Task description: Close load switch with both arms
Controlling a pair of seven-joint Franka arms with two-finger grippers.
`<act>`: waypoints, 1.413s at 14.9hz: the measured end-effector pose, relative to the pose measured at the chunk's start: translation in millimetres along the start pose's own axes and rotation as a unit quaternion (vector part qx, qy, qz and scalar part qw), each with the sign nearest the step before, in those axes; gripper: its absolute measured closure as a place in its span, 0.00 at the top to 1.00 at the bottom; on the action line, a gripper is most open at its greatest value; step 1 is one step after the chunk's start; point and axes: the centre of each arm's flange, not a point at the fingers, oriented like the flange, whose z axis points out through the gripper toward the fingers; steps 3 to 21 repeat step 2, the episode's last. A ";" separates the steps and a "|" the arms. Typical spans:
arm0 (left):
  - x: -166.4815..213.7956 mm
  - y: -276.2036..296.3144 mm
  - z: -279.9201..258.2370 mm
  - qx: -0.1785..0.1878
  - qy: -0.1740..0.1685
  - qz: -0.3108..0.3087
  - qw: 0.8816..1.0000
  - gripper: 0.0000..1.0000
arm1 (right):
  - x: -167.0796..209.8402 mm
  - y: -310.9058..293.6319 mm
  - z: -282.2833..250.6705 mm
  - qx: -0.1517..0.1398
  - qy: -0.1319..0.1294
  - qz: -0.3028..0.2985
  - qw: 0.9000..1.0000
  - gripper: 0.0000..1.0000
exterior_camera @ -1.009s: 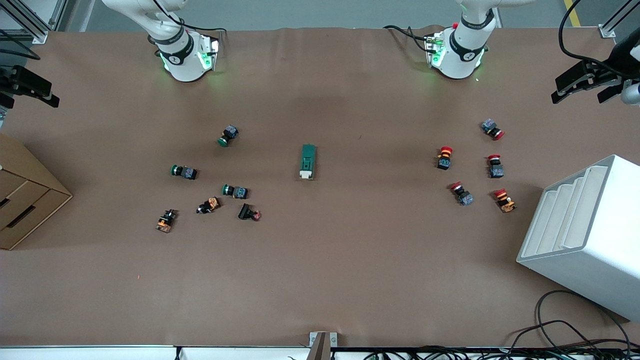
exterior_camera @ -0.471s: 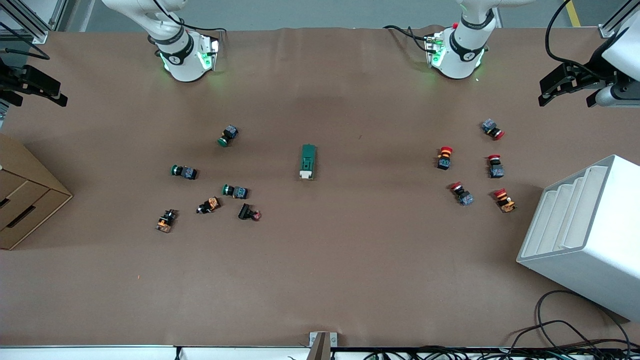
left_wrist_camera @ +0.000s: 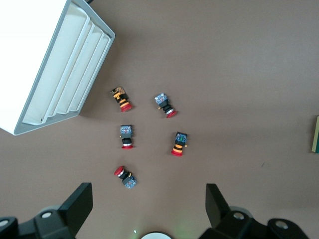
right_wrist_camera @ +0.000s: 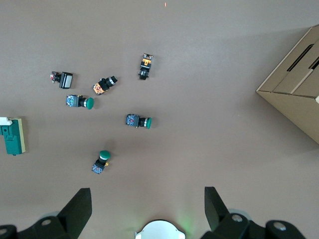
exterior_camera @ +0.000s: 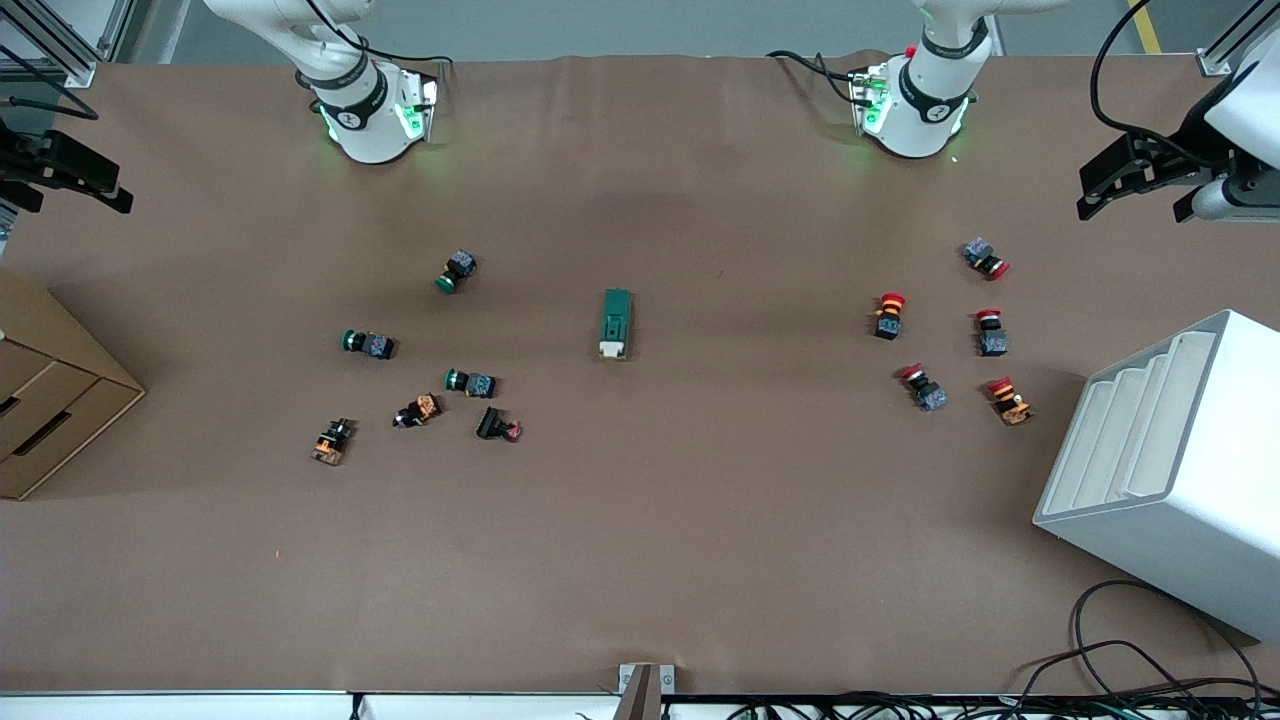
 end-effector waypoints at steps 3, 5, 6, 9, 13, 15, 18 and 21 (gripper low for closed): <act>4.3 -0.1 -1.5 -0.001 0.002 0.000 1.000 1.00 | 0.0 0.1 0.0 0.000 0.000 0.000 1.000 1.00; 4.3 -0.1 -1.5 -0.001 0.002 0.000 1.000 1.00 | 0.0 0.1 0.0 0.000 0.000 0.000 1.000 1.00; 4.3 -0.1 -1.5 -0.001 0.002 0.000 1.000 1.00 | 0.0 0.1 0.0 0.000 0.000 0.000 1.000 1.00; 4.3 -0.1 -1.5 -0.001 0.002 0.000 1.000 1.00 | 0.0 0.1 0.0 0.000 0.000 0.000 1.000 1.00; 4.3 -0.1 -1.5 -0.001 0.002 0.000 1.000 1.00 | 0.0 0.1 0.0 0.000 0.000 0.000 1.000 1.00; 4.3 -0.1 -1.5 -0.001 0.002 0.000 1.000 1.00 | 0.0 0.1 0.0 0.000 0.000 0.000 1.000 1.00; 4.3 -0.1 -1.5 -0.001 0.002 0.000 1.000 1.00 | 0.0 0.1 0.0 0.000 0.000 0.000 1.000 1.00; 4.3 -0.1 -1.5 -0.001 0.002 0.000 1.000 1.00 | 0.0 0.1 0.0 0.000 0.000 0.000 1.000 1.00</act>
